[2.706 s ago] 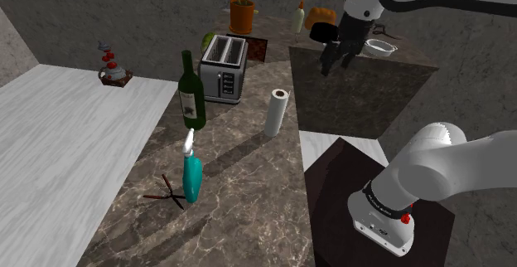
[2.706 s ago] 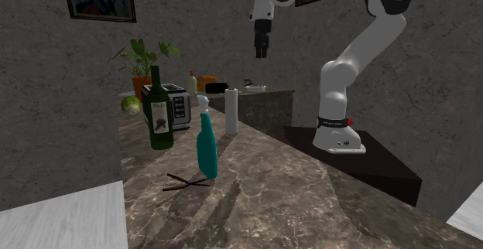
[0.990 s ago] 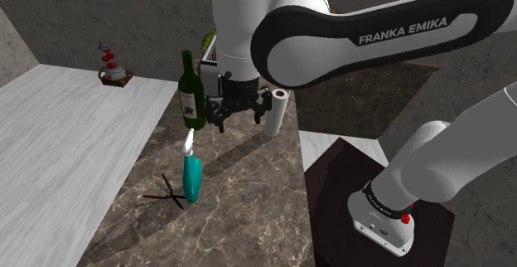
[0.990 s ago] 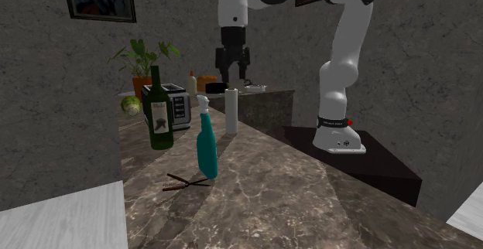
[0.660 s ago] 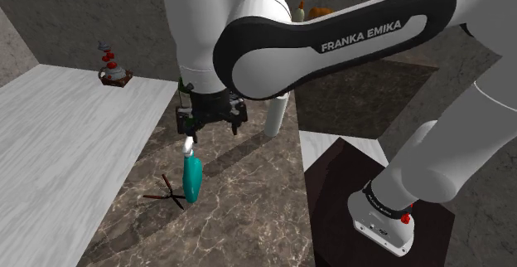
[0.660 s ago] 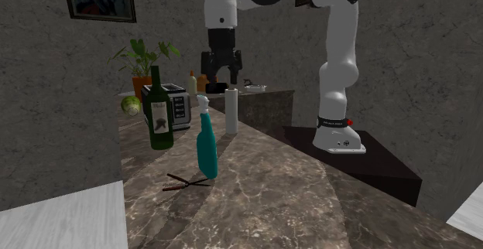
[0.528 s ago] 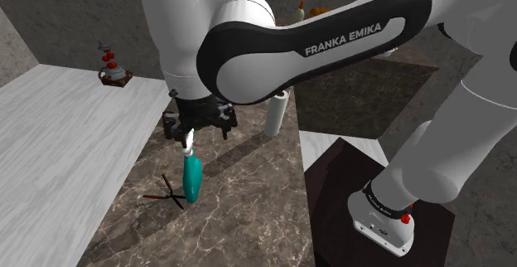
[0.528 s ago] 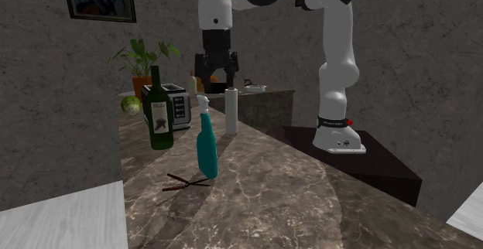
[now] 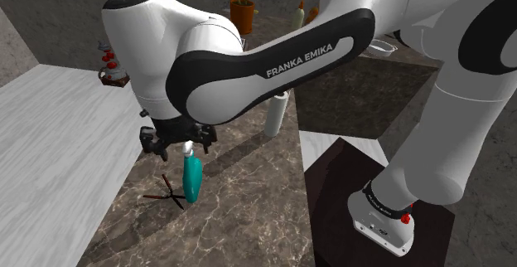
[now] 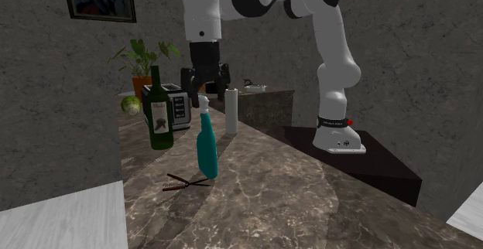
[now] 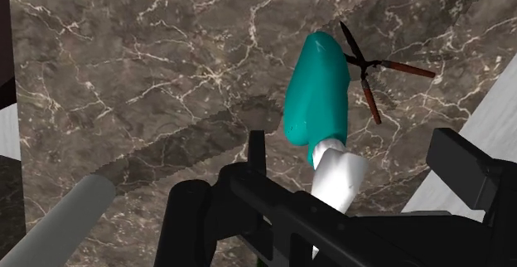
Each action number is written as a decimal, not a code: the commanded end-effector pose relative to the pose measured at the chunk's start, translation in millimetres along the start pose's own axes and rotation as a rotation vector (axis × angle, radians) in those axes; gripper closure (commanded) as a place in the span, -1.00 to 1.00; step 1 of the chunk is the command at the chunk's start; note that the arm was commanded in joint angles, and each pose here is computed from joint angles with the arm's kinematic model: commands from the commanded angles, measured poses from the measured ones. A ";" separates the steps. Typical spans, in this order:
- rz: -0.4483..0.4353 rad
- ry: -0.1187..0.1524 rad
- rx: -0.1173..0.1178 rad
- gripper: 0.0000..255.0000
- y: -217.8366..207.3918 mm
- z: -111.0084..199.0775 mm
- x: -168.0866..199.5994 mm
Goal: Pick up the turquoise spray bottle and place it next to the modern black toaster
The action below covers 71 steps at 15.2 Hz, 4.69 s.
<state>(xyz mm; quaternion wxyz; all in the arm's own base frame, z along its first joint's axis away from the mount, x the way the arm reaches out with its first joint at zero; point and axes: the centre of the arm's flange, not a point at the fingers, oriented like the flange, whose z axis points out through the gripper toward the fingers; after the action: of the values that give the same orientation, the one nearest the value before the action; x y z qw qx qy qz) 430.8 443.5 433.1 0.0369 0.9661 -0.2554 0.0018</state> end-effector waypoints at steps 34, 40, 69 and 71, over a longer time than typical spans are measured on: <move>0.000 0.000 0.000 1.00 2.7 -49.9 1.5; 0.000 0.000 0.000 1.00 4.9 -81.5 2.2; 0.000 0.000 0.000 1.00 15.7 -234.2 5.7; 0.000 0.000 0.000 1.00 16.5 -244.8 5.9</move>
<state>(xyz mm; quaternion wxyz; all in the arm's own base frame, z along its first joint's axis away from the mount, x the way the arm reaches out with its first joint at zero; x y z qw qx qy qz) 432.6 443.9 673.4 0.0363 0.9662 -0.2551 0.0021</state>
